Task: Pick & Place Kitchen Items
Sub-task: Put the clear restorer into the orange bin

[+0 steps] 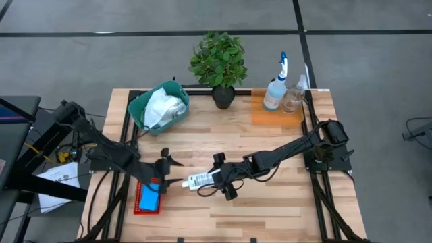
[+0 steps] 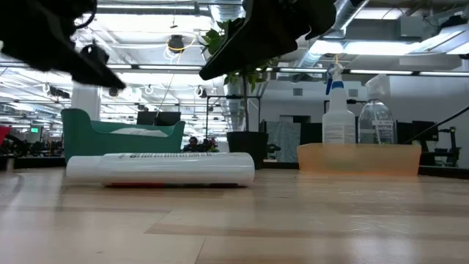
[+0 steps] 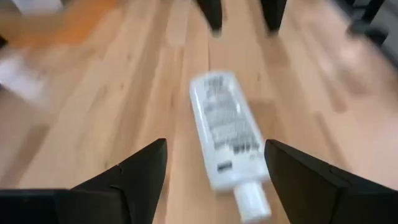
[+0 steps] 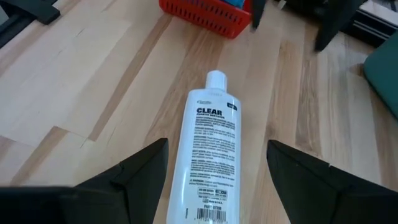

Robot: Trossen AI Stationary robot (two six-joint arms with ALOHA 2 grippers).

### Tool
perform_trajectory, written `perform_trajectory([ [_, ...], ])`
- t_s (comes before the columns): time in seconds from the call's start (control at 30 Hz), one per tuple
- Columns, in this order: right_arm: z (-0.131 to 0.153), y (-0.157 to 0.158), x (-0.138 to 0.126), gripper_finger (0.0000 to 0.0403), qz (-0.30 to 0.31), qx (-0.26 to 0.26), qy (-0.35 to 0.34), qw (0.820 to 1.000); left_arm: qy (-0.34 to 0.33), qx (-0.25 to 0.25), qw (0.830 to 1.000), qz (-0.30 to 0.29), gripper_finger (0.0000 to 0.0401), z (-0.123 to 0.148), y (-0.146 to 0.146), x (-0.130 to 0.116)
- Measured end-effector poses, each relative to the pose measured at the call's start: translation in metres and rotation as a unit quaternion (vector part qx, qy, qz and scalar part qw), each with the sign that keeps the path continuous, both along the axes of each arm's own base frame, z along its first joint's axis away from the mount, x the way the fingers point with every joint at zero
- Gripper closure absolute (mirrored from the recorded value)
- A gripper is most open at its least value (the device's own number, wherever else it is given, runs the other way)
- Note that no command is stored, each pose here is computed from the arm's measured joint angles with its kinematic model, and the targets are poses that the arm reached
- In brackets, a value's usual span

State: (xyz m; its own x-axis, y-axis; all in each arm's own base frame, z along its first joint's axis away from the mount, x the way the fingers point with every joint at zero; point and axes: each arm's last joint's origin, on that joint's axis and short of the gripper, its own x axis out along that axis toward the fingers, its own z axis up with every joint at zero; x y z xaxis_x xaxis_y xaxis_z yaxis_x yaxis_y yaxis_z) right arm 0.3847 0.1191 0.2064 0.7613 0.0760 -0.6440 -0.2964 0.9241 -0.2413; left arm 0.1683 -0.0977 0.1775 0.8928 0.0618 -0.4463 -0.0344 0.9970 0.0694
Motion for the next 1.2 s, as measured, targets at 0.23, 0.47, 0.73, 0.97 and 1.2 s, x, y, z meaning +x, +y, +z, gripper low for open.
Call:
perform_trajectory([
  [0.23, 0.0, 0.0, 0.0, 0.0138, 0.0, 0.001, -0.001, 1.0, 0.044, -0.001, 0.999, 0.028, 0.0137, -0.024, -0.006, 0.018],
  [0.47, -0.001, 0.0, 0.0, 0.0138, 0.0, -0.001, 0.003, 1.0, 0.099, -0.059, 0.993, 0.016, 0.0137, -0.037, -0.016, 0.034],
  [0.73, -0.001, 0.0, -0.001, 0.0138, -0.006, 0.005, 0.008, 1.0, 0.18, -0.066, 0.981, 0.026, 0.0137, -0.03, -0.028, 0.049],
  [0.97, -0.002, -0.001, -0.001, 0.0138, -0.006, 0.004, 0.011, 1.0, 0.225, -0.096, 0.968, 0.055, 0.0137, -0.031, -0.032, 0.055],
  [1.2, -0.002, -0.001, -0.001, 0.0138, -0.006, 0.004, 0.011, 1.0, 0.255, -0.101, 0.959, 0.066, 0.0137, -0.047, -0.033, 0.058],
])
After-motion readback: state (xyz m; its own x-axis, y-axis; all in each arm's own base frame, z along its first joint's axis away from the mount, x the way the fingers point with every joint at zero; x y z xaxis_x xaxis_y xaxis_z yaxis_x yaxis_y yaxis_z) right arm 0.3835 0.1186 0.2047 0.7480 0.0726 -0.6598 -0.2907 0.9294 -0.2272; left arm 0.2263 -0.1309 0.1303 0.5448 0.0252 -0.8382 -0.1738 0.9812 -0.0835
